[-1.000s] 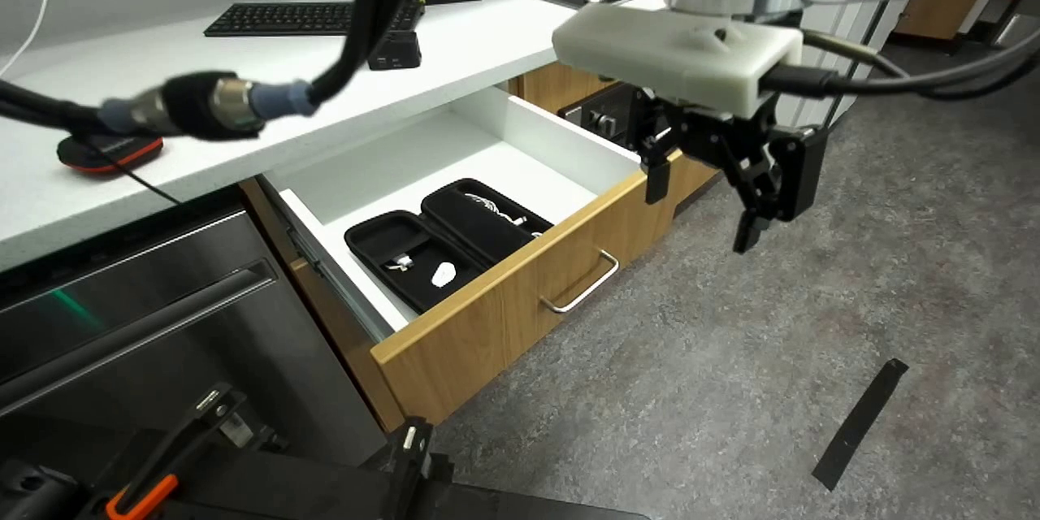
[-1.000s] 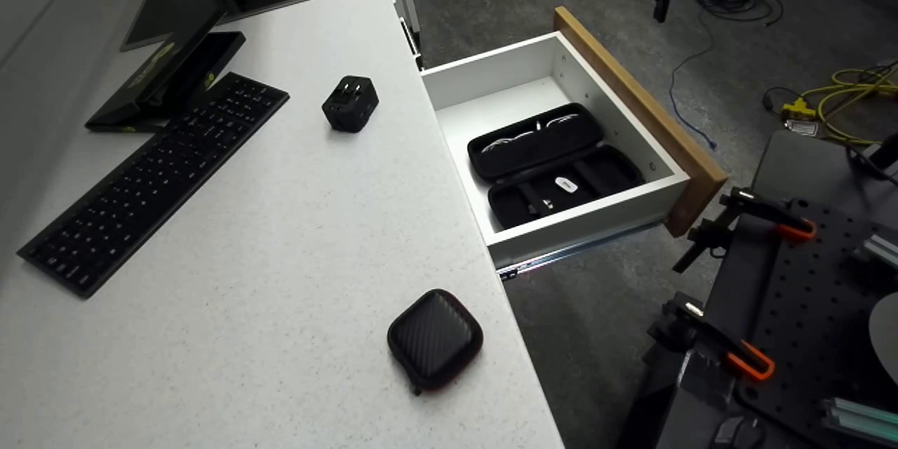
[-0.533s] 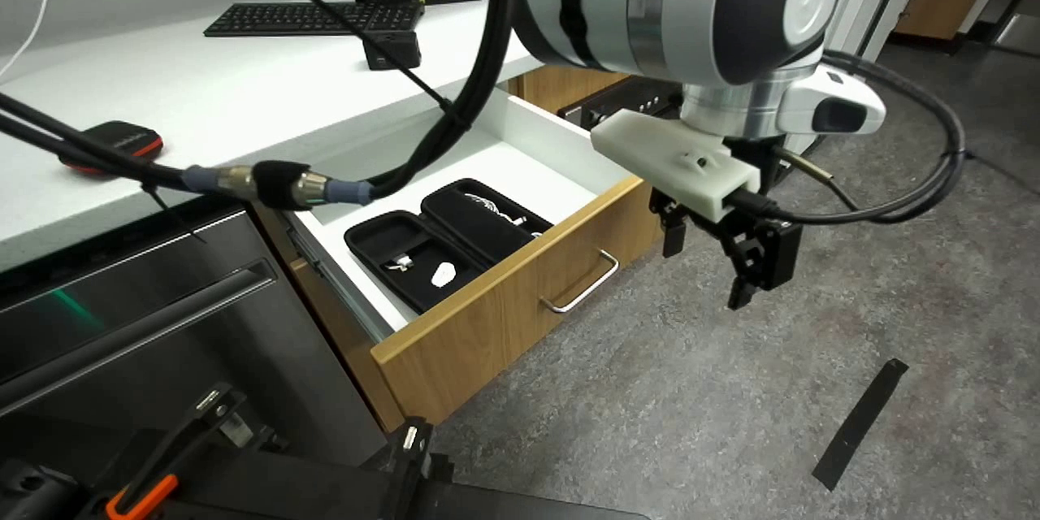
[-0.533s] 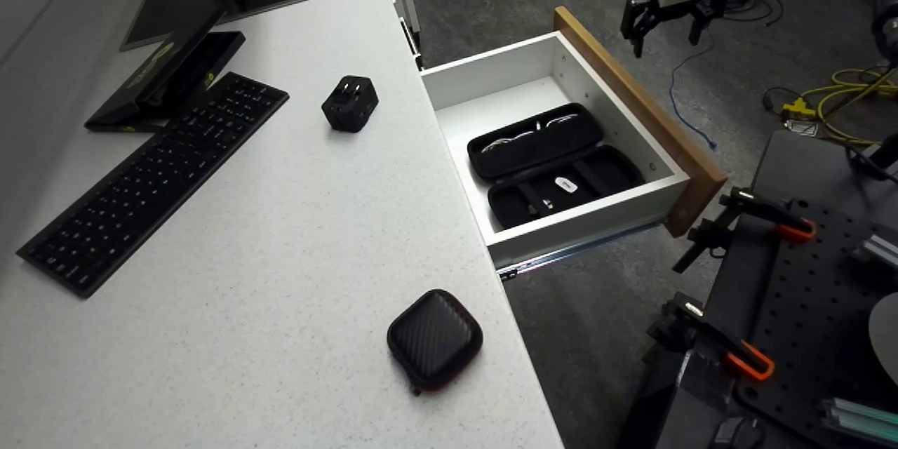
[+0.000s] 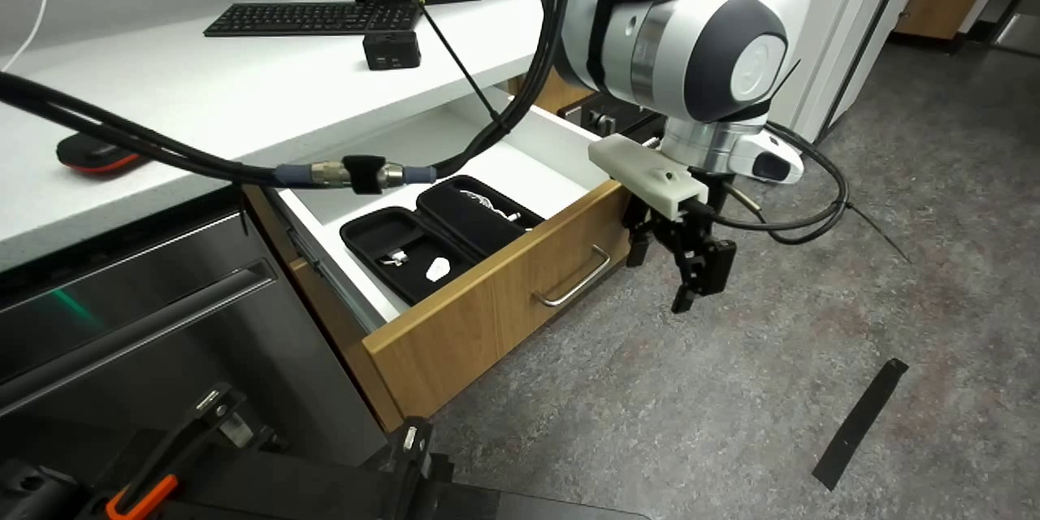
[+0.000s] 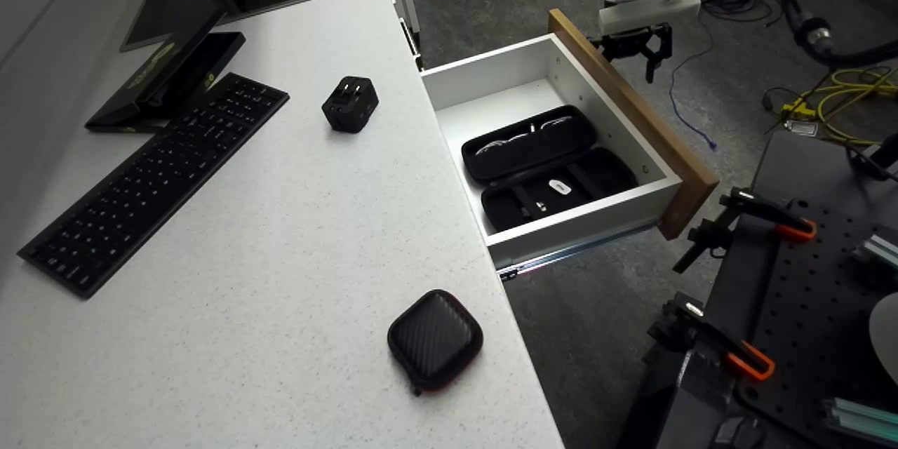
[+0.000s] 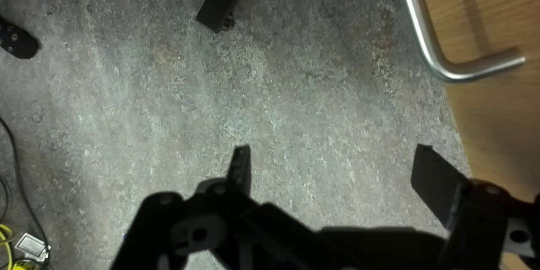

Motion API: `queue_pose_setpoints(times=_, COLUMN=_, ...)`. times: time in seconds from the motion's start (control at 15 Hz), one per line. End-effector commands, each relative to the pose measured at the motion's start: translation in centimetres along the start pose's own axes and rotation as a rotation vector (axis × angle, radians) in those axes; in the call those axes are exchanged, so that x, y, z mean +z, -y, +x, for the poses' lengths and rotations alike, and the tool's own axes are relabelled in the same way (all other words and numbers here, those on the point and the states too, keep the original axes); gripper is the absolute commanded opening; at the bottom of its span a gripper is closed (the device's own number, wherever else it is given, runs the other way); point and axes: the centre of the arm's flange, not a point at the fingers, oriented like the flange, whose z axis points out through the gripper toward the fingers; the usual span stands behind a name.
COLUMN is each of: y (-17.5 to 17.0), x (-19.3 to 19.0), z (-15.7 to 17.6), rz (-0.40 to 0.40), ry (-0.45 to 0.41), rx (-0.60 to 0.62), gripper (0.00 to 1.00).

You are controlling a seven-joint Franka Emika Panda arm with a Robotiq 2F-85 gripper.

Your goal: Close the drawer

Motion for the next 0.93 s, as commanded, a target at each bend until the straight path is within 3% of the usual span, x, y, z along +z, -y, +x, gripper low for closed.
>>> queue_pose_setpoints(times=0.0, y=4.4, x=-0.4, z=2.2, rz=0.021, ry=0.092, rx=-0.040, gripper=1.00)
queue_pose_setpoints(times=0.6, y=14.0, x=-2.9, z=-2.7, rz=0.019, ry=0.166, rx=-0.211, gripper=1.00)
queue_pose_setpoints(times=0.67, y=12.1, x=-2.3, z=-2.7, rz=-0.005, ry=0.125, rx=-0.188, gripper=1.00)
queue_pose_setpoints(times=0.87, y=12.7, x=-2.3, z=-3.1, rz=-0.013, ry=0.122, rx=-0.198, gripper=1.00)
